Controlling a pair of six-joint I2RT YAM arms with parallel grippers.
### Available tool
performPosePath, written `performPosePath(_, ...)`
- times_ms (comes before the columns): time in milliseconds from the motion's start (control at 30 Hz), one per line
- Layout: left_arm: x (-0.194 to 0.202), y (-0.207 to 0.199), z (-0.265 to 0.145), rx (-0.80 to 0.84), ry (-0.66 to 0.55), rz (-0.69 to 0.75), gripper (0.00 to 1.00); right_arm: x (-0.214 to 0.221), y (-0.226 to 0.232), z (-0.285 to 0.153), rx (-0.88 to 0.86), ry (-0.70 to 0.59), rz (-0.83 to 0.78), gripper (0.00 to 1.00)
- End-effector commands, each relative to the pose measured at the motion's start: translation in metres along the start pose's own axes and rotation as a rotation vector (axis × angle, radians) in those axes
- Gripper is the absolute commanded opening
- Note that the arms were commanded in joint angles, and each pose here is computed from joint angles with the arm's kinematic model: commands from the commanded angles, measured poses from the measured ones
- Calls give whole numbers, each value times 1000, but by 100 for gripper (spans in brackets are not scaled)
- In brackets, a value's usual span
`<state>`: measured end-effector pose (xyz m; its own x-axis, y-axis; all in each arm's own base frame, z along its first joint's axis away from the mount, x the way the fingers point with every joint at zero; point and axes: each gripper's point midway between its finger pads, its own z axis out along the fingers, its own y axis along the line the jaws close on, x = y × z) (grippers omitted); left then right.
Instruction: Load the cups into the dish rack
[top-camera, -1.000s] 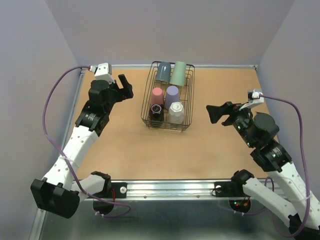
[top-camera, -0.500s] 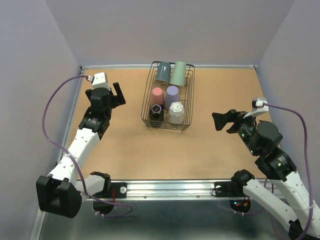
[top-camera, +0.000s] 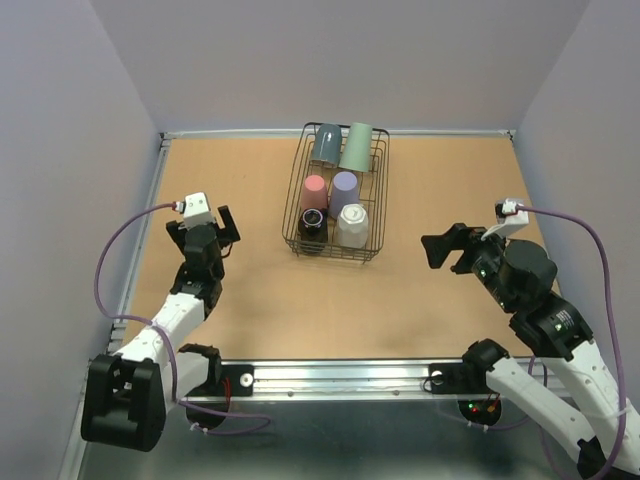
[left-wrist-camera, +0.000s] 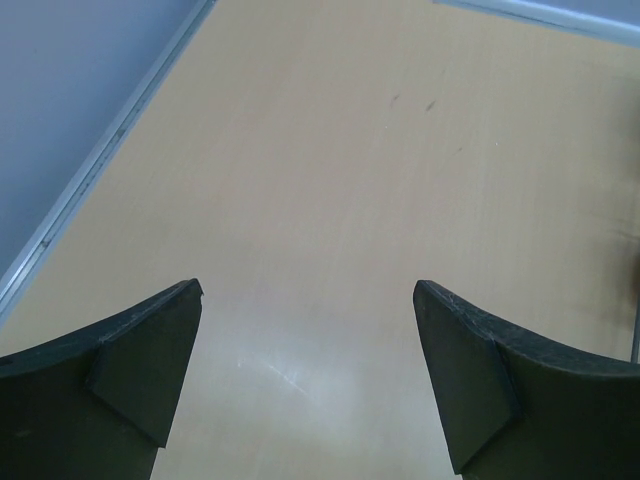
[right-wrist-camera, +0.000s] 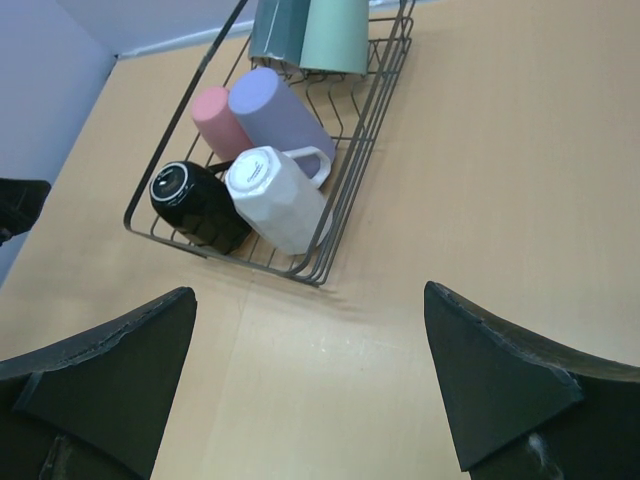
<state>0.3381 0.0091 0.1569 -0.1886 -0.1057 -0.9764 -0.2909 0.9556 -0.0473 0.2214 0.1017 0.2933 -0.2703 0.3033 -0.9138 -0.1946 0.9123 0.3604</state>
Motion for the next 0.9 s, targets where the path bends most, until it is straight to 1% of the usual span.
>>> performPosePath(0, -25, 0, 6, 23, -168, -92, 99, -20, 27, -16, -117, 8, 14, 100)
performPosePath(67, -5, 4, 10, 13, -137, -107, 99, -17, 28, -18, -116, 37, 29, 100)
performPosePath(100, -4, 6, 12, 8, -150, -125, 99, -15, 28, -20, -113, 50, 34, 100)
performPosePath(133, 6, 9, 11, 2, -140, -126, 99, -15, 28, -22, -112, 50, 48, 100)
performPosePath(167, 1, 9, 13, 4, -163, -131, 99, -14, 27, -22, -109, 52, 55, 100)
performPosePath(267, -4, 10, 17, 4, -183, -123, 99, -9, 25, -22, -100, 60, 87, 100)
performPosePath(400, -17, 6, 22, 46, -241, -78, 99, -6, 24, -19, -87, 71, 116, 100)
performPosePath(600, -26, -6, 42, 103, -272, 8, 99, -4, 23, -15, -70, 80, 104, 100)
performPosePath(767, -34, -5, 56, 102, -298, 13, 99, -4, 20, -14, -56, 76, 110, 100)
performPosePath(800, -38, -5, 54, 113, -340, -8, 99, -5, 21, -15, -60, 75, 117, 100)
performPosePath(833, -32, -3, 57, 113, -336, -3, 99, -5, 21, -15, -60, 76, 120, 100)
performPosePath(867, -35, -6, 58, 130, -342, 4, 99, -5, 22, -15, -61, 77, 131, 100)
